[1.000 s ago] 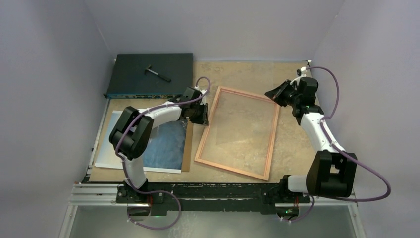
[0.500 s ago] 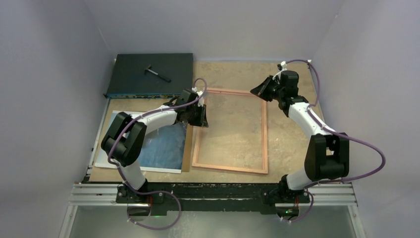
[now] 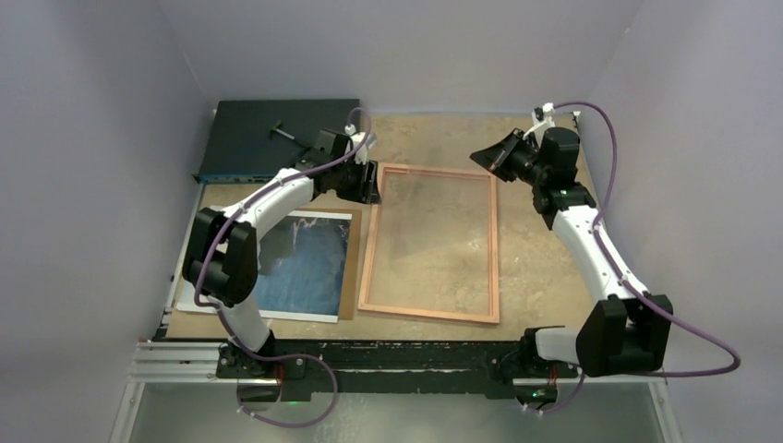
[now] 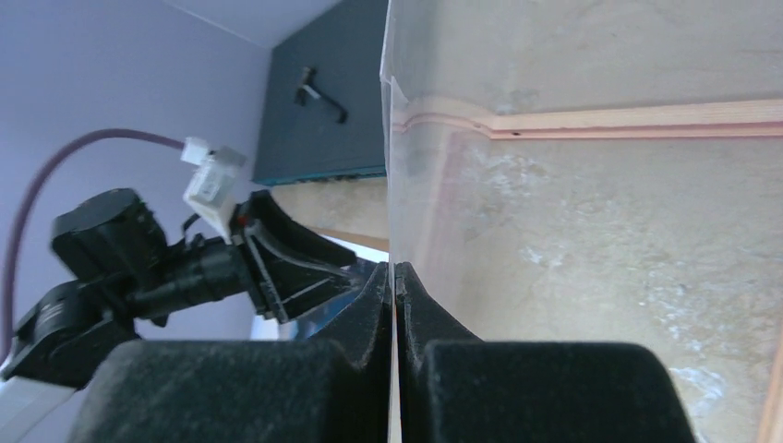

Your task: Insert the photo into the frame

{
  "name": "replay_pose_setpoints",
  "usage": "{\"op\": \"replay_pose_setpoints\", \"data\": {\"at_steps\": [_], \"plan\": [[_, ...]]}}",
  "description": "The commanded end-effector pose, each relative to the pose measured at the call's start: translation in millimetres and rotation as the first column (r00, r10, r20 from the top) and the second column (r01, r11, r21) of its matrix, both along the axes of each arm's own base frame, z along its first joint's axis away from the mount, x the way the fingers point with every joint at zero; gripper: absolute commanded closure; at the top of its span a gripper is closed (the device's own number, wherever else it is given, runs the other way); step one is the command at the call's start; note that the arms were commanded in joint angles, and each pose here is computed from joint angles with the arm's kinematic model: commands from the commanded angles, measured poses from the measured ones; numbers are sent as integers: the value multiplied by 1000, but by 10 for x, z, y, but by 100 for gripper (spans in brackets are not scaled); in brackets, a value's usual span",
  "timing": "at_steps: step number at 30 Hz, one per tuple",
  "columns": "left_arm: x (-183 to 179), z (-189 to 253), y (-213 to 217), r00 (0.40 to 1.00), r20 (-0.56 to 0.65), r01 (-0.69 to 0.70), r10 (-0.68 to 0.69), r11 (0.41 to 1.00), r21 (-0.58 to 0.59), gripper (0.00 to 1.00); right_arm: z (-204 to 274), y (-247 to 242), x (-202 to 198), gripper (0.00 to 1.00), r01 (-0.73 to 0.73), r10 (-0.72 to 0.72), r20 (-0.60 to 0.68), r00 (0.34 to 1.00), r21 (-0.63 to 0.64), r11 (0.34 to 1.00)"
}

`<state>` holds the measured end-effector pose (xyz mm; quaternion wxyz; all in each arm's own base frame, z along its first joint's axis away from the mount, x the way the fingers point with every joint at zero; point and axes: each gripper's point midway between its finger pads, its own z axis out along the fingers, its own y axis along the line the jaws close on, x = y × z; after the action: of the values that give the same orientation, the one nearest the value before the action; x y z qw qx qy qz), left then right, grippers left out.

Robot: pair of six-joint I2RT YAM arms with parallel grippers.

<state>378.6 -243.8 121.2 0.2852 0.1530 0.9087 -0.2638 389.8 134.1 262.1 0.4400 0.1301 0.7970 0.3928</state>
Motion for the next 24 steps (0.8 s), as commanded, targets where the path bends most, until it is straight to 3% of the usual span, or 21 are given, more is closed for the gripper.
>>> {"op": "replay_pose_setpoints", "data": {"at_steps": [1, 4, 6, 11, 24], "plan": [[-56, 242, 240, 995, 62, 75, -80, 994, 77, 44, 517, 185, -258, 100, -63, 53, 97, 994, 109, 992], [-14, 284, 454, 993, 89, 61, -73, 989, 131, 29, 581, 320, -455, 100, -99, 85, 98, 992, 151, 984], [16, 310, 595, 992, 107, 46, -63, 986, 158, 26, 632, 356, -559, 100, -111, 94, 110, 989, 167, 980], [-18, 254, 857, 992, 113, 29, -52, 980, 194, 26, 536, 380, -733, 100, -134, 119, 92, 989, 174, 976], [-192, -95, 978, 993, 69, 80, -100, 963, 256, 33, -563, 373, -1033, 100, -96, 122, -92, 988, 247, 964]]}}
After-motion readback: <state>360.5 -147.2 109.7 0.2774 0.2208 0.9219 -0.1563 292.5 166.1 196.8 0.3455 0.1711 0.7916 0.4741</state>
